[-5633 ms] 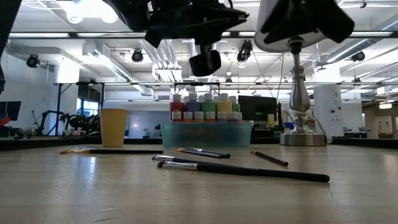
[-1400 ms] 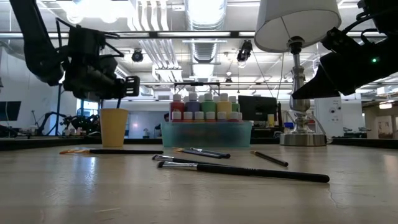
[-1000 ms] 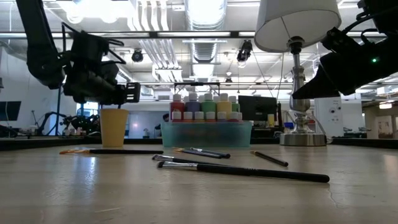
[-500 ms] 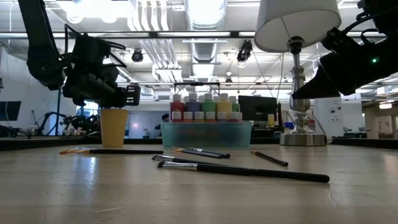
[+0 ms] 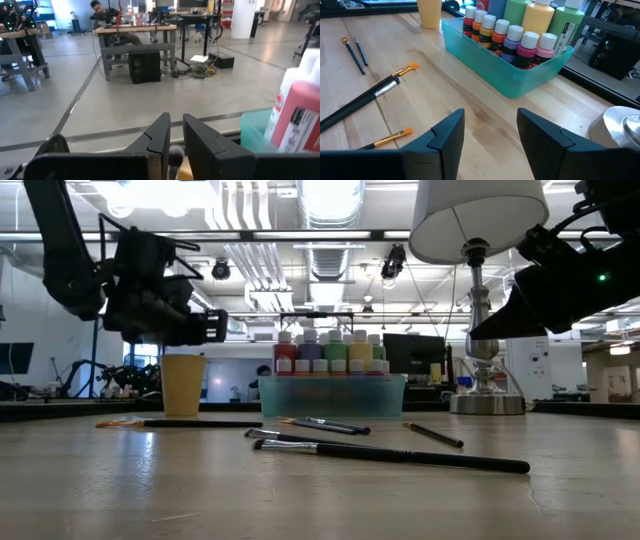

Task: Pick & Place Paint Supplies
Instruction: Put the gold paintbrush into the orange cup

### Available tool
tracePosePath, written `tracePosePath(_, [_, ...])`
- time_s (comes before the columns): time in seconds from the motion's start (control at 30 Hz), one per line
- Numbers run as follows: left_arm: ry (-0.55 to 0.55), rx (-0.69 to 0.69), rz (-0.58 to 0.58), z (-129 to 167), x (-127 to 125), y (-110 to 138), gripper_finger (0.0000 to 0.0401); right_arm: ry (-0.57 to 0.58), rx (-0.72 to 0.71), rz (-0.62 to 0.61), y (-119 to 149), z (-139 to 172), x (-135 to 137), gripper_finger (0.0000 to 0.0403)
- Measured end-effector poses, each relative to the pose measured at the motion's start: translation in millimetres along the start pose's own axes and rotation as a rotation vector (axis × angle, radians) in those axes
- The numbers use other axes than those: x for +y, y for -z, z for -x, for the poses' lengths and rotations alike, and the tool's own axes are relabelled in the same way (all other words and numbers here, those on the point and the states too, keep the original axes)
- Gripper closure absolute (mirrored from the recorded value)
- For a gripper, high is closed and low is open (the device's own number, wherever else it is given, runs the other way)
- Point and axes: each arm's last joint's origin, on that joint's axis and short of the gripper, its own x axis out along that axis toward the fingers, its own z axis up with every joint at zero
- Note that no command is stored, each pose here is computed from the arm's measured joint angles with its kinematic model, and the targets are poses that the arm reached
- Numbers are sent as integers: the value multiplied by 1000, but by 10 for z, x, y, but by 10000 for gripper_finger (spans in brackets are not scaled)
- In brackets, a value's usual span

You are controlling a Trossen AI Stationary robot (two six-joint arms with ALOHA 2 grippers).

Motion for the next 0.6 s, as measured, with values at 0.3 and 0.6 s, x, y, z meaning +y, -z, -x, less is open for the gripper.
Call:
tracePosePath(0.3, [112, -117, 64, 87, -28, -376, 344, 1, 0, 5, 2, 0, -2, 239])
tracePosePath(0.6, [280, -254, 175, 266, -35, -791, 343, 2, -1, 9, 2, 0, -2, 254])
